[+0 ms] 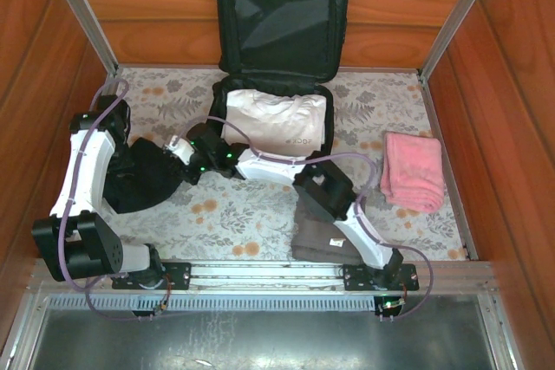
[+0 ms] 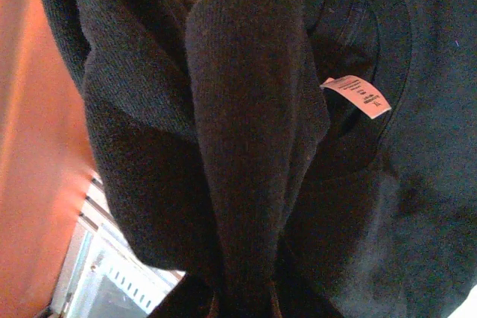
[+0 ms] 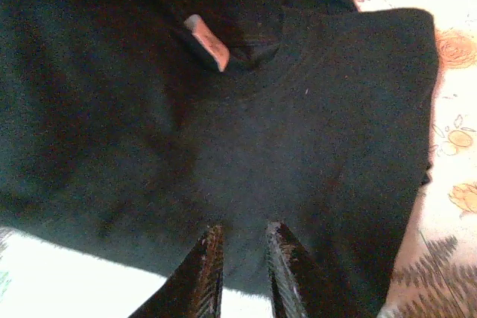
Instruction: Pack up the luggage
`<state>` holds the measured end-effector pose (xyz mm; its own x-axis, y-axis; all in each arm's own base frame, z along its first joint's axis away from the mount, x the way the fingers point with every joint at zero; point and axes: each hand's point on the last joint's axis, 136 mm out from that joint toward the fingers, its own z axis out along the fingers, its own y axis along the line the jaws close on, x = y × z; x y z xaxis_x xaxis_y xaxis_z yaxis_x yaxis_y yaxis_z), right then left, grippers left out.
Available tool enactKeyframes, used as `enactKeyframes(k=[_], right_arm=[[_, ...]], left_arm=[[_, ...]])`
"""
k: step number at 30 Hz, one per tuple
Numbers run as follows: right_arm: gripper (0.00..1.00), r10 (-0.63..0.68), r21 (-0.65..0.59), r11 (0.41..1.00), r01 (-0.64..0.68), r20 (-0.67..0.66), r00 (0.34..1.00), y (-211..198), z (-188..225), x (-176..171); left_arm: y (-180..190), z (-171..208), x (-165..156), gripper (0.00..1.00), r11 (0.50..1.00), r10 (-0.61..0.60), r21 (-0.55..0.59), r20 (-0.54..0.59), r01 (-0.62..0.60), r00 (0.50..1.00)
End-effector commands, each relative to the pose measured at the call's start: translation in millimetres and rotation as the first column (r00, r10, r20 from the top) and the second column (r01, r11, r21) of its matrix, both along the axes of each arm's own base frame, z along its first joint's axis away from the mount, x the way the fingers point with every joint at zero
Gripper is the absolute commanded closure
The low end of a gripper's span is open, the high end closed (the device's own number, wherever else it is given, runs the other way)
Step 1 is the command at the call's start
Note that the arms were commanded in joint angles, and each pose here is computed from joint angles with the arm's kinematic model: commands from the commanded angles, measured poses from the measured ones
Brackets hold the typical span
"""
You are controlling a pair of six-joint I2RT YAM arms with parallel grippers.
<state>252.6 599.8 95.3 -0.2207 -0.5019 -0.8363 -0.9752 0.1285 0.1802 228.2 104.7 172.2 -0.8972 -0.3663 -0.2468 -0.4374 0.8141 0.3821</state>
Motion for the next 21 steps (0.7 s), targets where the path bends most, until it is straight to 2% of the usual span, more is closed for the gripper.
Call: enactKeyframes(k=[1, 7, 11, 14, 21], right_arm=[[0.80, -0.010, -0.016, 1.000, 0.010, -0.008, 1.000, 15.9, -14.9, 11.0], [0.87, 0.016, -0.136, 0.990, -0.027, -0.087, 0.996, 24.0, -49.2, -4.9], [0.94, -0.051, -0.289, 0.957, 0.019, -0.102, 0.993, 6.5, -75.7, -9.5], [1.00, -0.094, -0.353, 0.934, 0.048, -0.114, 0.989, -5.9, -90.0, -9.0], [1.00, -0.154, -0.445, 0.895, 0.046, -0.210, 0.966, -31.0, -104.5, -26.3]], left_arm=[[-0.3, 13.8, -6.4, 1.00, 0.999, -0.032, 0.014, 0.004, 0.032, 0.999], [-9.1, 16.6, -3.9, 1.00, 0.998, -0.050, -0.037, 0.038, 0.052, 0.998], [-14.6, 15.8, -1.9, 1.00, 0.996, -0.056, -0.068, 0.048, 0.060, 0.997], [-19.6, 16.6, 0.6, 1.00, 0.994, -0.065, -0.086, 0.059, 0.070, 0.996], [-32.0, 21.7, 0.3, 1.00, 0.988, -0.100, -0.111, 0.089, 0.110, 0.991]])
